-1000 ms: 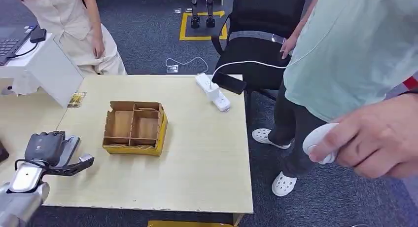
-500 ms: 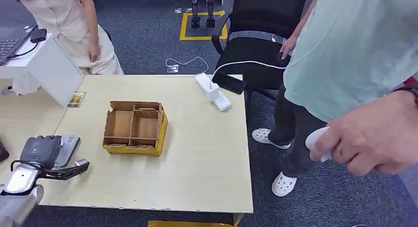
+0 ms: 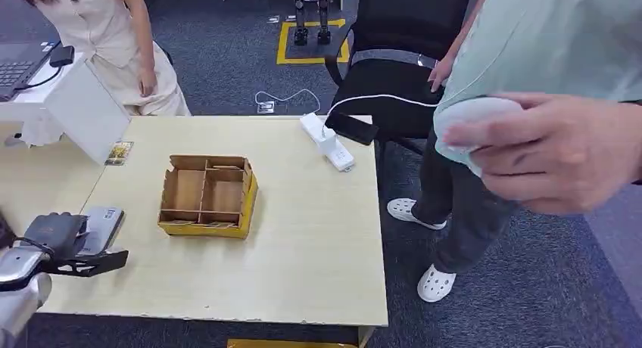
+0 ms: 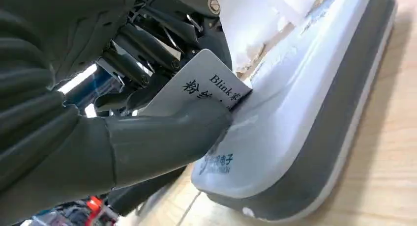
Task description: Pass the card to the sensor for recognition and then transmit it.
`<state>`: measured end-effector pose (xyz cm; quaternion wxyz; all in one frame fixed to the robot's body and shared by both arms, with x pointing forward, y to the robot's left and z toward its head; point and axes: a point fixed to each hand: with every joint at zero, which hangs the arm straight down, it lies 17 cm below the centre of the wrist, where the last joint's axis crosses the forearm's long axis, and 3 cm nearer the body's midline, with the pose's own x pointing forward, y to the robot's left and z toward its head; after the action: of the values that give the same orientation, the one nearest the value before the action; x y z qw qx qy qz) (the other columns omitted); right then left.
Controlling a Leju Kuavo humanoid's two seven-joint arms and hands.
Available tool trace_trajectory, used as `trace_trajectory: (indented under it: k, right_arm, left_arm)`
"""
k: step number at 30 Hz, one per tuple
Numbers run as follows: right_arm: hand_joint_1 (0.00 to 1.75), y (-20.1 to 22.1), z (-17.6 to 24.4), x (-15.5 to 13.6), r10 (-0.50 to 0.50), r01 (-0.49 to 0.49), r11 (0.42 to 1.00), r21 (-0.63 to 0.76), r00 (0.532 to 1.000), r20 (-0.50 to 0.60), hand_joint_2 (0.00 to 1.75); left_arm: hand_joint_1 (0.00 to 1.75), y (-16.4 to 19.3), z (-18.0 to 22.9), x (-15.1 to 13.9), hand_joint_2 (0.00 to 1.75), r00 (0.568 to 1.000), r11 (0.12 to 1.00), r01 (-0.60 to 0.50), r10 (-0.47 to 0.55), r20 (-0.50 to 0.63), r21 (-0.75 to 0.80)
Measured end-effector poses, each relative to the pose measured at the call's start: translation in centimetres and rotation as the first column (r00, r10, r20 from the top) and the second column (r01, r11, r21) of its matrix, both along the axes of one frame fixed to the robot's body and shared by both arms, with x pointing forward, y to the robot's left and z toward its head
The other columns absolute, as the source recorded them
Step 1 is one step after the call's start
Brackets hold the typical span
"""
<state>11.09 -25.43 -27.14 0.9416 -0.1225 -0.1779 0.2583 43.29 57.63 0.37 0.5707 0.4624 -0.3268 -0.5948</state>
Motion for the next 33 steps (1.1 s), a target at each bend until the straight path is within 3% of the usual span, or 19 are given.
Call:
trace_trajectory:
  k: [3, 5, 12, 33]
  right_arm:
    - [0.0, 0.0, 0.0, 0.0, 0.004, -0.004, 1.0, 0.001, 1.0, 0.003, 1.75]
    - [0.0, 0.0, 0.0, 0.1, 0.002, -0.002, 1.0, 0.002, 1.0, 0.005, 1.75]
    - [0.0, 0.0, 0.0, 0.1, -0.002, 0.002, 1.0, 0.003, 1.0, 0.005, 1.75]
    - [0.0, 0.0, 0.0, 0.1, -0.002, 0.002, 1.0, 0.003, 1.0, 0.005, 1.75]
  left_arm:
    - [1.75, -3.4, 2.4, 1.1, 1.75, 0.976, 0.984, 0.081, -0.046, 0.211, -0.161]
    - [1.75, -4.6, 3.2, 1.5, 1.75, 0.963, 0.974, 0.094, -0.037, 0.267, -0.206]
    - [1.75, -6.3, 3.4, 1.4, 1.75, 0.953, 0.963, 0.108, -0.029, 0.303, -0.245]
    - [1.75, -6.7, 3.6, 1.5, 1.75, 0.948, 0.96, 0.11, -0.023, 0.318, -0.259]
